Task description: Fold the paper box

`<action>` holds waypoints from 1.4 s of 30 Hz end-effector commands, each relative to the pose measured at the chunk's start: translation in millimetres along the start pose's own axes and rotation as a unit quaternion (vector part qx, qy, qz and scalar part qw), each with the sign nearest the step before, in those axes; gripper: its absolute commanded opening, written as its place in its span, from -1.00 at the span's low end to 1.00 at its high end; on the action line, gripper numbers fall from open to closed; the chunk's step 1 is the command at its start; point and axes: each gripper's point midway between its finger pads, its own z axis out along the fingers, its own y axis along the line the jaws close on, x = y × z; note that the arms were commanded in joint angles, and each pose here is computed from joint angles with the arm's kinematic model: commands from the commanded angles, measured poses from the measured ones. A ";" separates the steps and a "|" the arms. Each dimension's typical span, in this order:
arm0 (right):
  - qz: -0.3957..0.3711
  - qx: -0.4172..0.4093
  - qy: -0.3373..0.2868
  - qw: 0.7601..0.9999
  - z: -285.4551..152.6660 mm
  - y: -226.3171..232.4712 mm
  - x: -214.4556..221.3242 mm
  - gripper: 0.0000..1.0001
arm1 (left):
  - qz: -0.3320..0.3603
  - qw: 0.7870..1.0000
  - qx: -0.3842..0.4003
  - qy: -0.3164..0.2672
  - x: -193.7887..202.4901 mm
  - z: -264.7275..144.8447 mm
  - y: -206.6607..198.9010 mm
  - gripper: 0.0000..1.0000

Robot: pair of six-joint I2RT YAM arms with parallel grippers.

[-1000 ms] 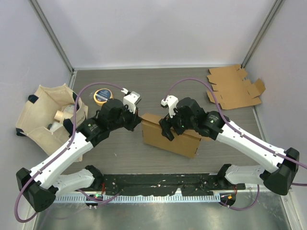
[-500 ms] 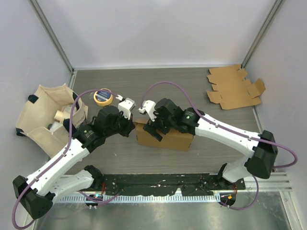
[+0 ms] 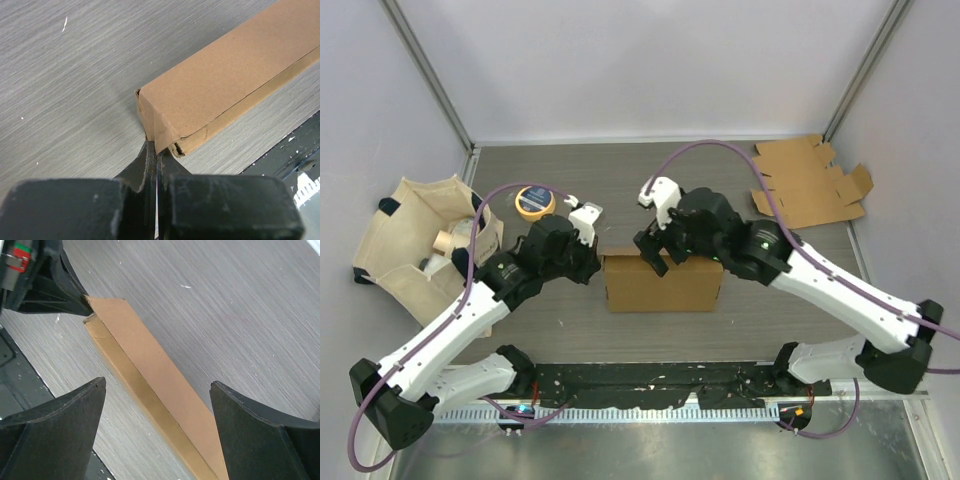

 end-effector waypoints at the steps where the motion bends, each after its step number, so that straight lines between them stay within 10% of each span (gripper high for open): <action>1: 0.080 0.038 -0.022 0.996 -22.8 -9.7 6.7 0.81 | -0.018 1.000 0.013 0.001 -8.5 -13.1 -8.0 -1.00; 6: 0.230 0.228 -0.075 0.943 -35.6 -62.7 25.2 0.64 | -0.039 0.999 0.020 0.002 -16.7 -20.3 -14.0 -1.00; 10: 0.270 0.226 -0.126 0.927 -54.9 -66.4 23.3 0.49 | -0.052 0.998 0.014 0.016 -15.9 -22.2 -14.1 -1.00; 16: 0.223 -0.052 -0.200 0.953 -88.5 17.7 -5.3 0.04 | -0.072 0.996 0.012 0.042 -8.5 -16.4 -15.8 -1.00; 23: 0.197 -0.158 -0.163 0.954 -42.4 75.4 5.6 -0.97 | -0.092 0.994 0.014 0.061 -8.2 -13.9 -19.9 -1.00; 35: 0.185 0.028 -0.168 0.968 5.1 21.2 56.1 -0.98 | -0.089 0.993 0.016 0.078 -9.1 -27.1 -22.4 -1.00; 42: 0.190 -0.027 -0.198 0.961 -10.8 37.3 35.0 -0.98 | -0.089 0.992 0.031 0.088 -11.7 -25.7 -28.4 -1.00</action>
